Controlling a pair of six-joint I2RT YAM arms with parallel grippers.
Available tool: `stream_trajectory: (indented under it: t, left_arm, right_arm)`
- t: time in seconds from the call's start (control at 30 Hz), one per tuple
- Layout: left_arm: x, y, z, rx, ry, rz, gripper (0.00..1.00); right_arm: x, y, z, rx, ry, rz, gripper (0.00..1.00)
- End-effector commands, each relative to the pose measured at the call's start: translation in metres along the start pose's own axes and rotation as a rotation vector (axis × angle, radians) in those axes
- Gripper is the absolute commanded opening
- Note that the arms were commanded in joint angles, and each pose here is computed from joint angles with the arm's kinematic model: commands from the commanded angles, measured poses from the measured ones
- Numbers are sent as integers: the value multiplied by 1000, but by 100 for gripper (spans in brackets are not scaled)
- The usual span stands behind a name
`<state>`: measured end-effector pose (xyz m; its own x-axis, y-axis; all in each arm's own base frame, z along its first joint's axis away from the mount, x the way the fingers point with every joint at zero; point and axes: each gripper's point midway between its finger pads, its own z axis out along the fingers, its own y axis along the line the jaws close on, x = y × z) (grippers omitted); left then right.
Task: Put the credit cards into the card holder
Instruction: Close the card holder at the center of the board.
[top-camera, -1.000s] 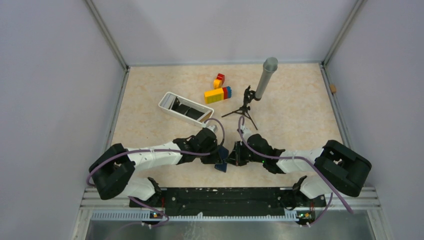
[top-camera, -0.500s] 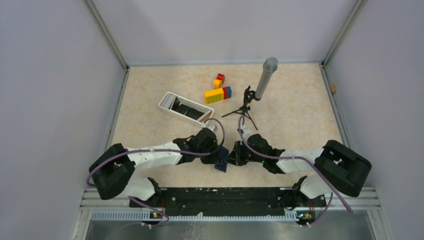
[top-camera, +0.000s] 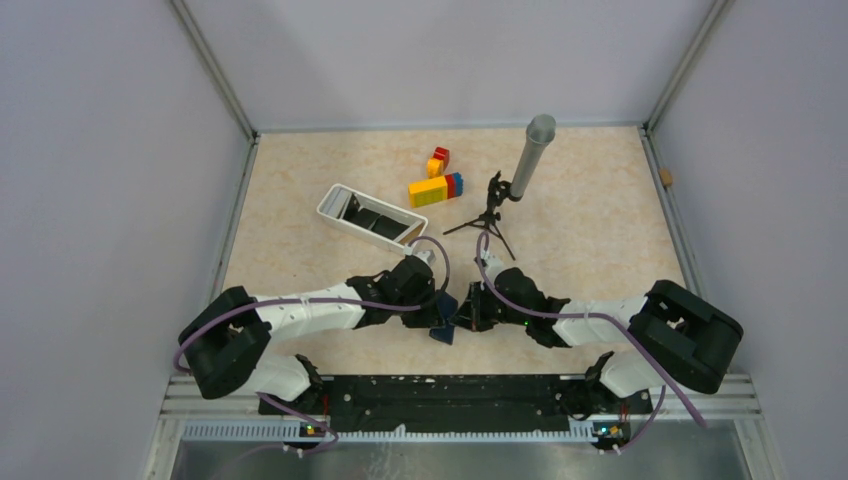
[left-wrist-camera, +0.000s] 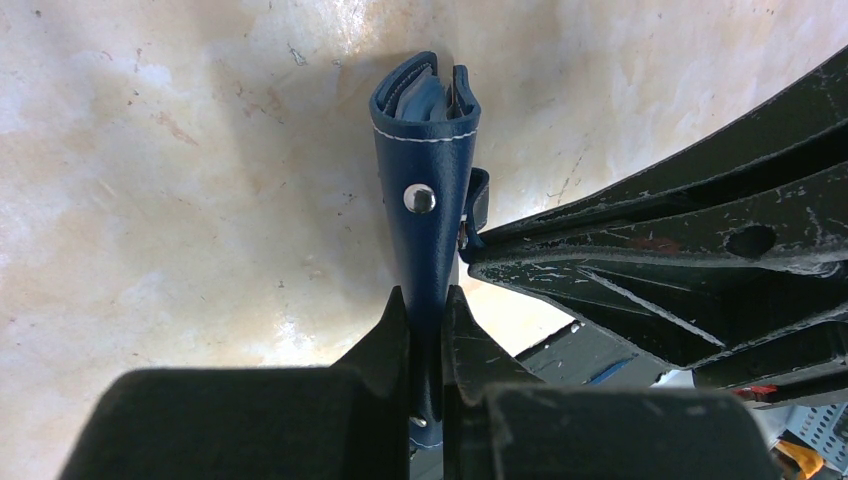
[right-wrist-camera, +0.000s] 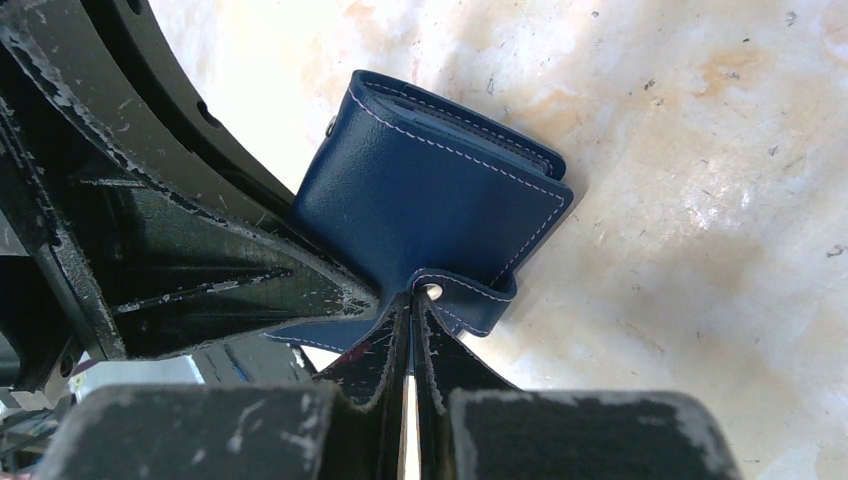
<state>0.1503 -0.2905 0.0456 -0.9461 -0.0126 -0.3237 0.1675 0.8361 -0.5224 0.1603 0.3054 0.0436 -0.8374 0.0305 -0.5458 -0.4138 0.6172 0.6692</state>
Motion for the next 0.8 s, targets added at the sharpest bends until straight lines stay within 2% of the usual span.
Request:
stream_trajectory:
  t: [0.0,0.5,0.77]
  left_arm:
    - [17,16,4,-56,69,16,0]
    - [19,15,5,-53,81,22,0]
    - [20,18,4,-59,85,23,0]
  right_arm:
    - [-31,27,2,-95,-93,-45,0]
    - [-29,24,11,-90,-82,-44,0]
    - [-26,10,13,-33,-76,-26,0]
